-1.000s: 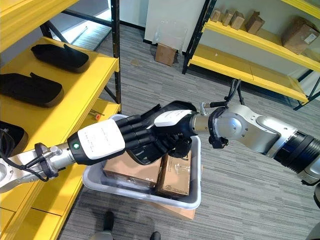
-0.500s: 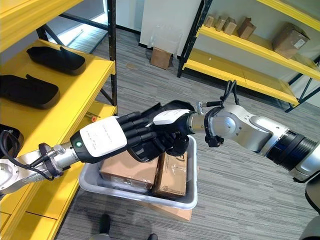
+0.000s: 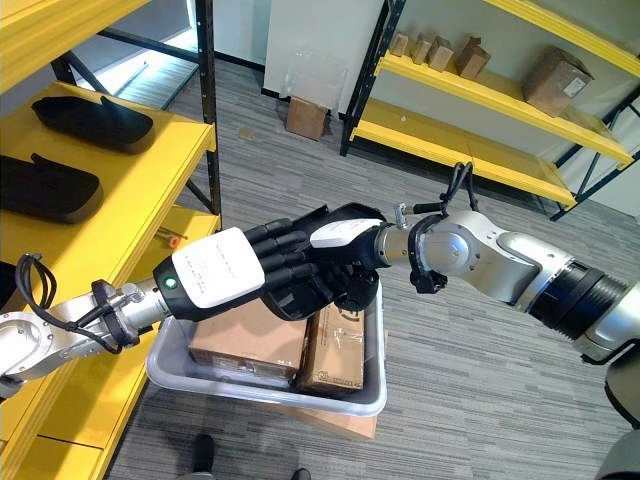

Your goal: Move parts from the plastic box to the shelf.

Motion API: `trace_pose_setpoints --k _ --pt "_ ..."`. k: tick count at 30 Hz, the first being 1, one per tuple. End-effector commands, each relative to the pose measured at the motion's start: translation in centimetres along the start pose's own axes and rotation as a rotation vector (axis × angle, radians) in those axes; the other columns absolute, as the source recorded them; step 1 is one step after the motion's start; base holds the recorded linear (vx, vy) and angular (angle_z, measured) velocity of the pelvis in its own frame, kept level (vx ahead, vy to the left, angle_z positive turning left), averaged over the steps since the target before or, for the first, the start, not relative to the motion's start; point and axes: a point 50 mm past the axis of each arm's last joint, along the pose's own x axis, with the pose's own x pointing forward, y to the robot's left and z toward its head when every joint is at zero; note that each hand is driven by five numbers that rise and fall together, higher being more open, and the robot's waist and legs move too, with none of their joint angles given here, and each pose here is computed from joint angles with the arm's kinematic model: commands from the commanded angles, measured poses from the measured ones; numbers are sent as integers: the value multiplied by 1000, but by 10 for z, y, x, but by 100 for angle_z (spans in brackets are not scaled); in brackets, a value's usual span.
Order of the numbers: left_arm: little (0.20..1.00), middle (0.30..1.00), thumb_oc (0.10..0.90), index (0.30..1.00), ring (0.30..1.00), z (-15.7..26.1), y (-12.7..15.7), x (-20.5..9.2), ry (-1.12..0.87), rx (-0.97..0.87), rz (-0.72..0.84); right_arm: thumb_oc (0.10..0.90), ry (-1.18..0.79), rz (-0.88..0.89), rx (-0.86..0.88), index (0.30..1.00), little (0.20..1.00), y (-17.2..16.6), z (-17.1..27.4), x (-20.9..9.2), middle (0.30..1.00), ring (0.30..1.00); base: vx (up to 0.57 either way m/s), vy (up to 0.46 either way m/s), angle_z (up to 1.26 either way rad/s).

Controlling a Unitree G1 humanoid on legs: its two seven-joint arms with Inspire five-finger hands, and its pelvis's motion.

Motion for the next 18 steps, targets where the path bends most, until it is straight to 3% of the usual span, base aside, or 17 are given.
trace_pose_setpoints --k 1,18 --pt "1000 1000 900 1000 1000 10 10 18 -75 -35 105 400 -285 -271 -56 300 300 -61 53 -4 300 300 0 0 0" --pt "1000 1000 900 1000 1000 30 0 25 -163 -95 47 400 -285 -306 -71 300 300 -68 55 -1 300 300 0 0 0"
